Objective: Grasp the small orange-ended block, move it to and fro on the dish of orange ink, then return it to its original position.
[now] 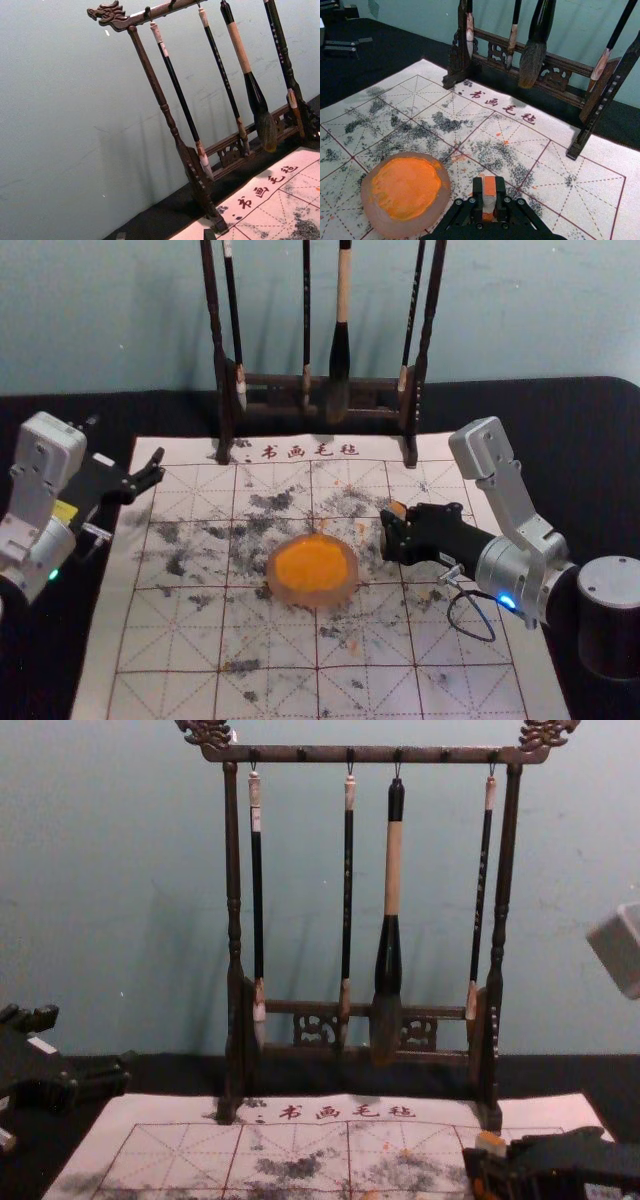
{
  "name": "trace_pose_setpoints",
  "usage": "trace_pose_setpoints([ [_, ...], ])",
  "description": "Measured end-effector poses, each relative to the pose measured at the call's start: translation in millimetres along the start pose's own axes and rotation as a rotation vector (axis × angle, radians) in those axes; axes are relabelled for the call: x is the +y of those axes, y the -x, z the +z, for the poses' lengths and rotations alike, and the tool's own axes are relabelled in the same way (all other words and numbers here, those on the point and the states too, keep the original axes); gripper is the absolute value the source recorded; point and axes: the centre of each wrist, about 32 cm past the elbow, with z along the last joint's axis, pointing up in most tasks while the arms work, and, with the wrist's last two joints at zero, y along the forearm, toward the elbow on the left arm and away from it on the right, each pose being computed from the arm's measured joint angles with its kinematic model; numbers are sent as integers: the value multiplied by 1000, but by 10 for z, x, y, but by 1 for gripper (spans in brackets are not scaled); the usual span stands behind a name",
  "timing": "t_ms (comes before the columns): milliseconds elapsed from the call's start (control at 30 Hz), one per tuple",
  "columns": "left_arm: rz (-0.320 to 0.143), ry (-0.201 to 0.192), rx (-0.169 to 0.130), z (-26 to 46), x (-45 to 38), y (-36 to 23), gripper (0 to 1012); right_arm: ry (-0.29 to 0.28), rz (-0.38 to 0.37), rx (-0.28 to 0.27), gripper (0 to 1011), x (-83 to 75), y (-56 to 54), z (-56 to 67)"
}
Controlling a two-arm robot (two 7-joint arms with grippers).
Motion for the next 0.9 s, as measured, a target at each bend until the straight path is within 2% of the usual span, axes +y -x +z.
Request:
trace_pose_setpoints([
  [167, 0, 0, 0, 0, 0, 0, 1001, 0, 0, 1, 119, -2, -1, 0],
  [400, 0, 0, 0, 0, 0, 0, 1001, -1, -1, 1, 298, -4, -2, 0],
  [433, 0, 0, 0, 0, 0, 0, 1001, -1, -1, 1, 357, -5, -2, 0],
  [600, 0, 0, 0, 0, 0, 0, 1001, -1, -1, 1, 498, -6, -2, 0],
  [700, 0, 0, 0, 0, 0, 0, 1001, -2, -1, 1, 640, -6, -2, 0],
  [733, 0, 0, 0, 0, 0, 0, 1001, -2, -1, 1, 640, -6, -2, 0],
  [800, 0, 0, 0, 0, 0, 0, 1001, -2, -1, 2, 738, -7, -2, 0],
  [900, 0, 0, 0, 0, 0, 0, 1001, -2, -1, 2, 794, -7, -2, 0],
])
